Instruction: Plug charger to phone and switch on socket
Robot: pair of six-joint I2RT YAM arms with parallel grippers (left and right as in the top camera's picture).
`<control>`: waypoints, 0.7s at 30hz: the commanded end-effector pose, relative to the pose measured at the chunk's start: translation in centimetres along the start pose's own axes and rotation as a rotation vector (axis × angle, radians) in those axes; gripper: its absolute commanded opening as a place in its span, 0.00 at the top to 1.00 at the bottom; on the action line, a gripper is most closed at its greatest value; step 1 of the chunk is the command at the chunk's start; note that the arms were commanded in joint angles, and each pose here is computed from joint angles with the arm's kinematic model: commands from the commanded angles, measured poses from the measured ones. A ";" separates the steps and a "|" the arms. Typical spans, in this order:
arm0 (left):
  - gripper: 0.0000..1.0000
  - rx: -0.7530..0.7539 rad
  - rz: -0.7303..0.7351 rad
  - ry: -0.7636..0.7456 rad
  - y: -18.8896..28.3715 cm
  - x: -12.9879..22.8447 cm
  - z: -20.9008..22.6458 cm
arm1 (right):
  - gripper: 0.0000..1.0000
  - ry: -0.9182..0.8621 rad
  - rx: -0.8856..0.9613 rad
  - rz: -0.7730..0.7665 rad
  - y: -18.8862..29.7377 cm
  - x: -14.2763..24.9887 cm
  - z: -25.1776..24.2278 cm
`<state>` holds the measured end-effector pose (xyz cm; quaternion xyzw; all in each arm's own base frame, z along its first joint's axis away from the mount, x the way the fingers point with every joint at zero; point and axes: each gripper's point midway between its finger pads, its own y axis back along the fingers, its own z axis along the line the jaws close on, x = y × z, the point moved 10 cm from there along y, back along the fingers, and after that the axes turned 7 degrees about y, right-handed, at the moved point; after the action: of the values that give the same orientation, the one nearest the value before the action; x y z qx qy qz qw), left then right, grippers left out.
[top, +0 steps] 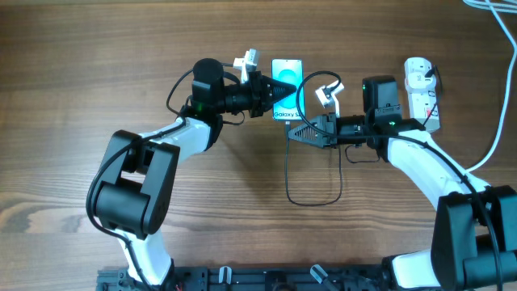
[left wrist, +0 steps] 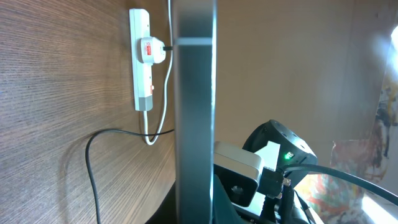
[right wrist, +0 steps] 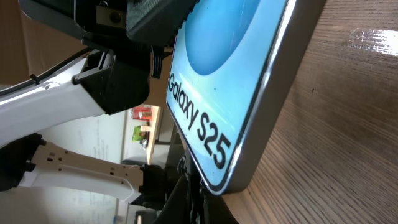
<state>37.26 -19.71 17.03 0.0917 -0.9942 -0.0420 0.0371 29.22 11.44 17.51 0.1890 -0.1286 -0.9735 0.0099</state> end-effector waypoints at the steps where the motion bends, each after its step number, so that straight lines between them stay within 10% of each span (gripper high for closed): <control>1: 0.96 0.017 0.012 -0.057 0.1 -0.4 -0.7 | 0.96 -0.021 0.002 0.002 0.0 0.2 -0.7; 21: 0.96 0.017 0.008 -0.081 0.2 -0.5 -0.7 | 0.96 -0.017 0.002 -0.002 0.0 0.1 -0.6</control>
<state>37.37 -19.50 17.03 0.0937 -0.9944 -0.0432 0.0226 29.29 11.45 17.54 0.1930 -0.1280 -0.9728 0.0093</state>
